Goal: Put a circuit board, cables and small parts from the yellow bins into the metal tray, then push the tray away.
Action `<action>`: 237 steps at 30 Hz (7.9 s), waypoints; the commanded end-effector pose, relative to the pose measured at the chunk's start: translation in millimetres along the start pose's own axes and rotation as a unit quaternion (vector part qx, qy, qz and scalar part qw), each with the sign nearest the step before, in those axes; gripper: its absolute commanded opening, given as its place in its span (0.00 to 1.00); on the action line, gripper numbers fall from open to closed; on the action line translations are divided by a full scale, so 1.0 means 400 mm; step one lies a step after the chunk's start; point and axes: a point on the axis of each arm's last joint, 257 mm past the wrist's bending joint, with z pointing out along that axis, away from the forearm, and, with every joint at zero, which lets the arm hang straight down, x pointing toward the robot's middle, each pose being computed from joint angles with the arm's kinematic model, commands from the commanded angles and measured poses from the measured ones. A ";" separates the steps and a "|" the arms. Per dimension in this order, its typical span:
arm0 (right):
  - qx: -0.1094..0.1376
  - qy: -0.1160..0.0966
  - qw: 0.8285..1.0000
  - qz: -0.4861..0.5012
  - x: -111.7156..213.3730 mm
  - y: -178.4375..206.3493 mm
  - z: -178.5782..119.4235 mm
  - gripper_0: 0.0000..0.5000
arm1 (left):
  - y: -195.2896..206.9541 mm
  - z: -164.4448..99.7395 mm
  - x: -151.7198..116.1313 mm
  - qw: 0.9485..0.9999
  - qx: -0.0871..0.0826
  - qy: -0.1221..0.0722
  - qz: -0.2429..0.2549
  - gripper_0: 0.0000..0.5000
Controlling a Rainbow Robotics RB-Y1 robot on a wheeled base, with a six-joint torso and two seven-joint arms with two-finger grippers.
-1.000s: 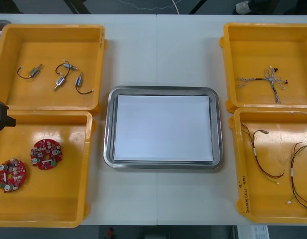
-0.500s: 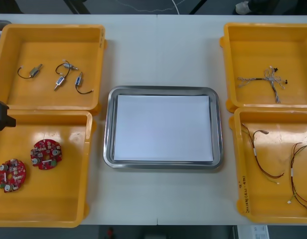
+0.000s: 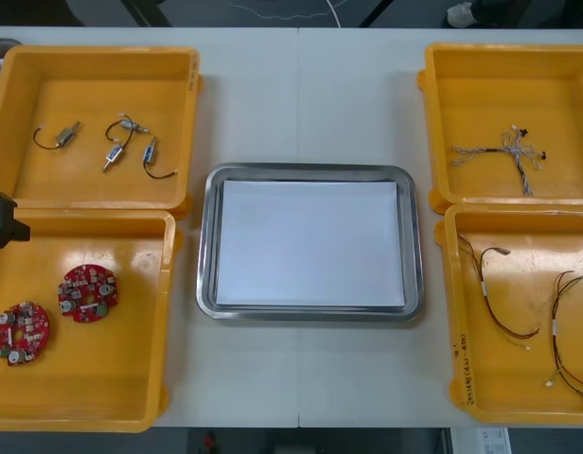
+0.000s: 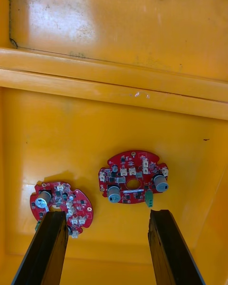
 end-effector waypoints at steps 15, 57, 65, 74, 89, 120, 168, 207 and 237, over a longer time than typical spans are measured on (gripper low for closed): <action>0.023 -0.029 0.999 0.009 -0.046 -0.030 -0.053 1.00 | 0.040 -0.036 -0.015 0.998 -0.026 -0.015 0.052 1.00; 0.057 0.036 0.998 -0.002 0.165 -0.056 -0.004 1.00 | 0.040 -0.036 -0.015 0.998 -0.026 -0.015 0.052 1.00; 0.045 0.076 0.996 0.016 0.264 -0.052 0.032 1.00 | 0.026 0.029 0.069 0.998 -0.009 0.034 0.045 1.00; 0.033 0.062 0.996 0.047 0.282 -0.022 0.082 1.00 | 0.037 0.028 0.083 0.997 -0.011 0.043 0.064 1.00; 0.024 0.044 0.997 0.057 0.283 -0.022 0.180 1.00 | 0.096 0.040 0.094 0.986 -0.018 0.028 0.162 1.00; 0.009 0.063 0.997 0.049 0.359 -0.008 0.312 1.00 | 0.223 0.141 0.110 0.960 0.059 -0.005 0.273 1.00; 0.018 0.056 0.997 0.041 0.397 -0.022 0.383 1.00 | 0.249 0.275 0.249 0.963 0.105 0.046 0.243 1.00; 0.042 0.041 0.998 0.016 0.222 -0.030 0.051 0.00 | 0.247 0.287 0.274 0.967 0.104 0.059 0.227 0.00; -0.053 -0.073 0.972 -0.218 -0.032 0.201 -0.171 0.00 | 0.221 0.105 0.151 0.973 0.103 0.075 0.195 0.00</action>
